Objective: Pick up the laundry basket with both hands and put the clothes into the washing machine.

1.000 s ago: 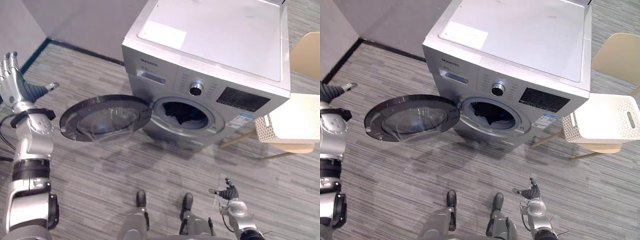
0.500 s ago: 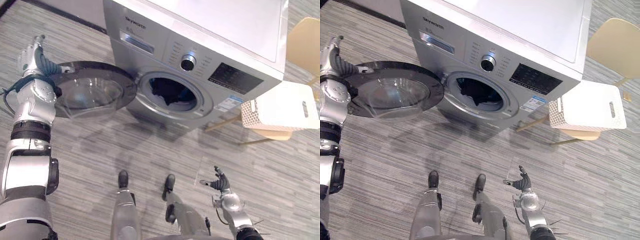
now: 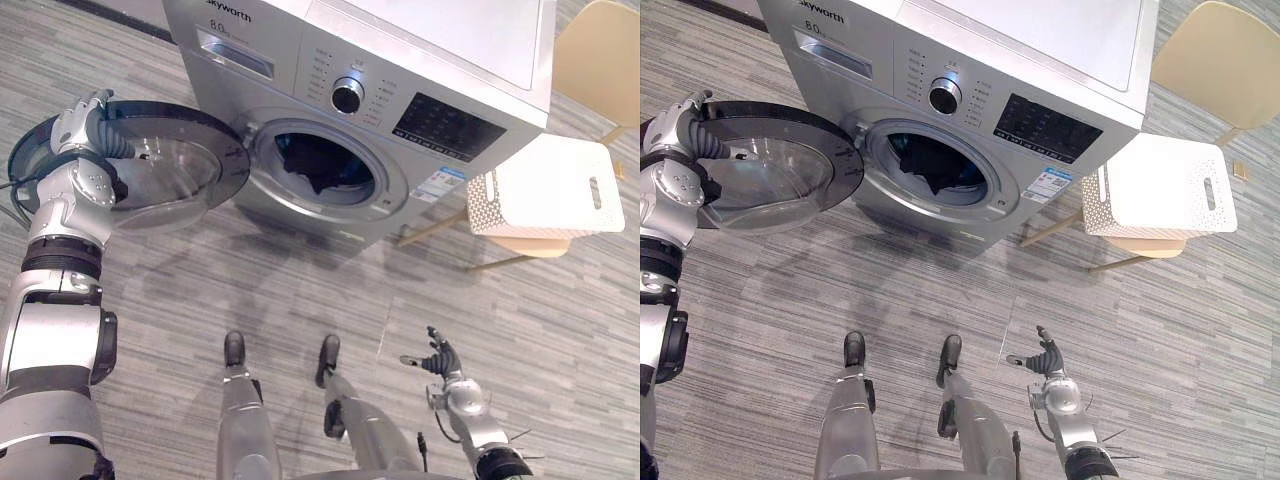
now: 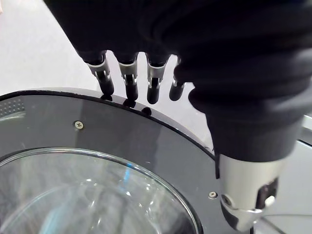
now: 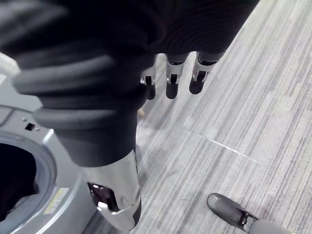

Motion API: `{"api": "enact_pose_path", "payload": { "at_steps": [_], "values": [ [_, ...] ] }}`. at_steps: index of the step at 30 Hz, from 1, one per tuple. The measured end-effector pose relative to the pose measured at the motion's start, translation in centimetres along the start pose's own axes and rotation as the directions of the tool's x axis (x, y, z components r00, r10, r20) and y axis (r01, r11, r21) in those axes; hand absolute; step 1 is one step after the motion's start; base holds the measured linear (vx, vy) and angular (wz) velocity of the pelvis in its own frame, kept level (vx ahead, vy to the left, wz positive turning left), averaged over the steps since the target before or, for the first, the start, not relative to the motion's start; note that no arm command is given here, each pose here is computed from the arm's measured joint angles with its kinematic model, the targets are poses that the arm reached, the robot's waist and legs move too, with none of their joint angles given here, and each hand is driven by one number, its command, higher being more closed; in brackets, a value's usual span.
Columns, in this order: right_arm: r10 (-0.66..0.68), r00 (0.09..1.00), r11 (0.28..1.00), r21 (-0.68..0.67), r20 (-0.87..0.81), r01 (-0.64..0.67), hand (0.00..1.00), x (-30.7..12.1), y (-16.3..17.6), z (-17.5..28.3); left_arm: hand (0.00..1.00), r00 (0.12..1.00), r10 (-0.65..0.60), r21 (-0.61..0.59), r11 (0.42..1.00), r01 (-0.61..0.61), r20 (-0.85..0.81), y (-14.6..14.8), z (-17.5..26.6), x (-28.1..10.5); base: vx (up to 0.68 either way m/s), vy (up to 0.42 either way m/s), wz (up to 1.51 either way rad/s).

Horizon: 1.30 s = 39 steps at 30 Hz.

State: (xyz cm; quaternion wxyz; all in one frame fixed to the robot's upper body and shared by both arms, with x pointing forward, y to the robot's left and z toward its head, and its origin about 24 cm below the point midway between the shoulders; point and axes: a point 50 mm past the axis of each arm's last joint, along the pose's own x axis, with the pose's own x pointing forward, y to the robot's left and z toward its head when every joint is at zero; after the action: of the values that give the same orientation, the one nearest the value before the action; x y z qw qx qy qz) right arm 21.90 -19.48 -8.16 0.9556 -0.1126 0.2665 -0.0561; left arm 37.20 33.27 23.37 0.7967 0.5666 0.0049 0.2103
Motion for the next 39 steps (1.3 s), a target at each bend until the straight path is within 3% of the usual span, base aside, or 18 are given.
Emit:
{"api": "enact_pose_path", "payload": {
  "at_steps": [4, 8, 14, 19, 22, 24, 29, 35, 39],
  "values": [
    [0.001, 1.000, 1.000, -0.003, 0.001, -0.001, 0.00, 0.1, 0.0, 0.2, 0.00, 1.000, -0.002, -0.038, 0.999, 0.002, 0.004, -0.7, 0.0, -0.4, 0.05, 0.008, 0.01],
    [0.001, 1.000, 1.000, -0.014, -0.009, -0.001, 0.00, 0.0, 0.0, 0.0, 0.00, 0.999, -0.041, -0.143, 0.989, 0.045, 0.031, -3.3, 0.2, -1.5, 0.04, 0.021, 0.15],
    [-0.020, 0.999, 0.999, -0.049, -0.038, 0.019, 0.00, 0.1, -0.7, -0.6, 0.00, 0.985, -0.127, -0.352, 0.922, 0.161, 0.117, -9.9, 1.1, -6.2, 0.05, 0.056, 0.23],
    [-0.027, 0.993, 0.997, -0.080, -0.111, 0.018, 0.00, -0.3, -0.6, -2.1, 0.00, 0.955, -0.216, -0.563, 0.773, 0.294, 0.202, -15.4, 3.3, -14.0, 0.08, 0.073, 0.25],
    [-0.026, 0.994, 0.996, -0.091, -0.108, 0.016, 0.00, -0.2, -0.5, -2.0, 0.00, 0.935, -0.252, -0.614, 0.706, 0.353, 0.248, -16.3, 4.5, -16.9, 0.08, 0.070, 0.12],
    [-0.021, 0.992, 0.997, -0.075, -0.125, 0.012, 0.00, -0.4, -0.3, -2.4, 0.00, 0.908, -0.285, -0.659, 0.624, 0.420, 0.308, -16.8, 5.8, -19.1, 0.07, 0.057, 0.08],
    [-0.015, 0.988, 0.997, -0.076, -0.157, 0.003, 0.00, -0.8, -0.4, -3.3, 0.00, 0.892, -0.249, -0.738, 0.501, 0.452, 0.378, -16.1, 7.2, -19.7, 0.03, 0.020, 0.13],
    [-0.015, 0.983, 0.997, -0.082, -0.181, 0.000, 0.00, -1.3, -0.5, -4.2, 0.00, 0.902, -0.284, -0.788, 0.445, 0.424, 0.325, -17.3, 6.6, -21.0, -0.01, 0.013, -0.03],
    [-0.015, 0.979, 0.997, -0.079, -0.202, -0.001, 0.00, -1.7, -0.4, -4.9, 0.00, 0.877, -0.417, -0.809, 0.415, 0.417, 0.238, -20.4, 5.3, -22.2, 0.00, 0.002, -0.18]
  ]
}}
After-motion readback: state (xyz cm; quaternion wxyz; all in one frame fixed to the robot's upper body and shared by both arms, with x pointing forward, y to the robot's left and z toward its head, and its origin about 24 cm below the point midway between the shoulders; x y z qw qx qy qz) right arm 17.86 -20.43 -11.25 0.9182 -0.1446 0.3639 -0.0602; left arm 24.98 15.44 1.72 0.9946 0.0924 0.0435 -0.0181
